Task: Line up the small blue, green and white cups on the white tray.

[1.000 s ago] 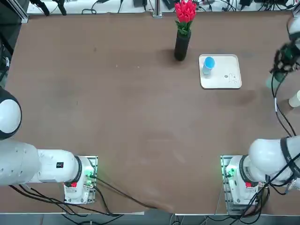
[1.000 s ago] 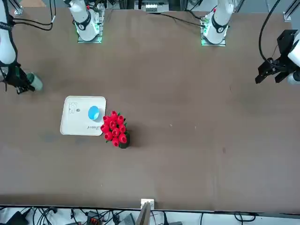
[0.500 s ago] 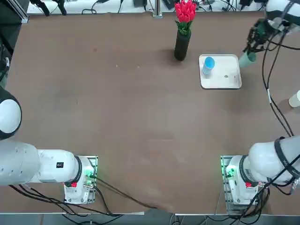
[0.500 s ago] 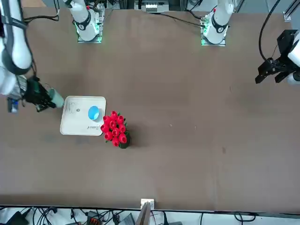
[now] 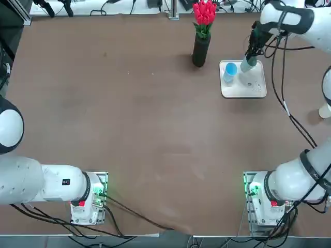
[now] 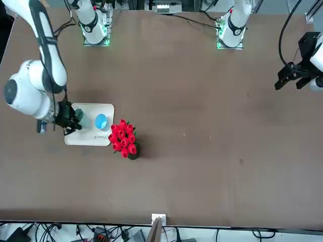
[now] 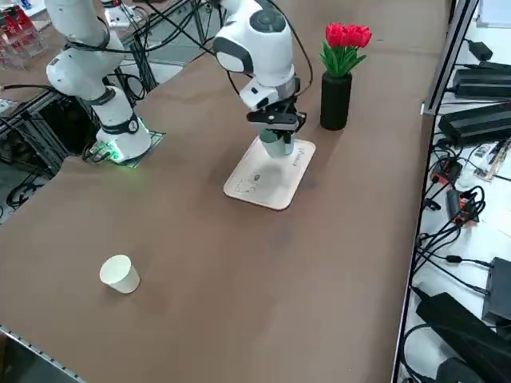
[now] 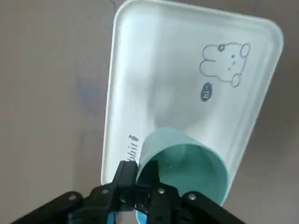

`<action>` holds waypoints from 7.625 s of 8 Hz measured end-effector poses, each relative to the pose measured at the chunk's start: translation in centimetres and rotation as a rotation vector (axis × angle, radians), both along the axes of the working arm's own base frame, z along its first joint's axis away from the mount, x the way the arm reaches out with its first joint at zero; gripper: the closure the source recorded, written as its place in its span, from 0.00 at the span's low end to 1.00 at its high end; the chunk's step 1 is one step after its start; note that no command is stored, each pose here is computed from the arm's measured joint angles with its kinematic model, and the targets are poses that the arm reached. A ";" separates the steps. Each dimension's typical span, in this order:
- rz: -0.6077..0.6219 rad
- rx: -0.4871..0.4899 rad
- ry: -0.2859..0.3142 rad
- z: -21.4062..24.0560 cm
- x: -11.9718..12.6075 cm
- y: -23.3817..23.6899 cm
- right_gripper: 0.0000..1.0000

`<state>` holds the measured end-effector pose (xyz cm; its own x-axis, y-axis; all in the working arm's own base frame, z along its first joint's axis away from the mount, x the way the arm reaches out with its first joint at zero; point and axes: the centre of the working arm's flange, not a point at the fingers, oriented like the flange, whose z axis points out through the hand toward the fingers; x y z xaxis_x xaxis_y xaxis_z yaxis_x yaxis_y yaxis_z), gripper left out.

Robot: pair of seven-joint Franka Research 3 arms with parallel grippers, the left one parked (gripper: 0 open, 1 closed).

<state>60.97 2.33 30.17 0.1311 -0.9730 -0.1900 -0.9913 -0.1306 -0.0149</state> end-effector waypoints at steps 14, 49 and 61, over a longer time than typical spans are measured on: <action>-0.024 -0.077 0.052 -5.8 -0.7 -0.1 0.85; 0.298 -0.215 0.021 -5.4 -22.2 -46.7 0.23; 0.269 0.014 -0.015 2.0 -16.9 -44.6 0.98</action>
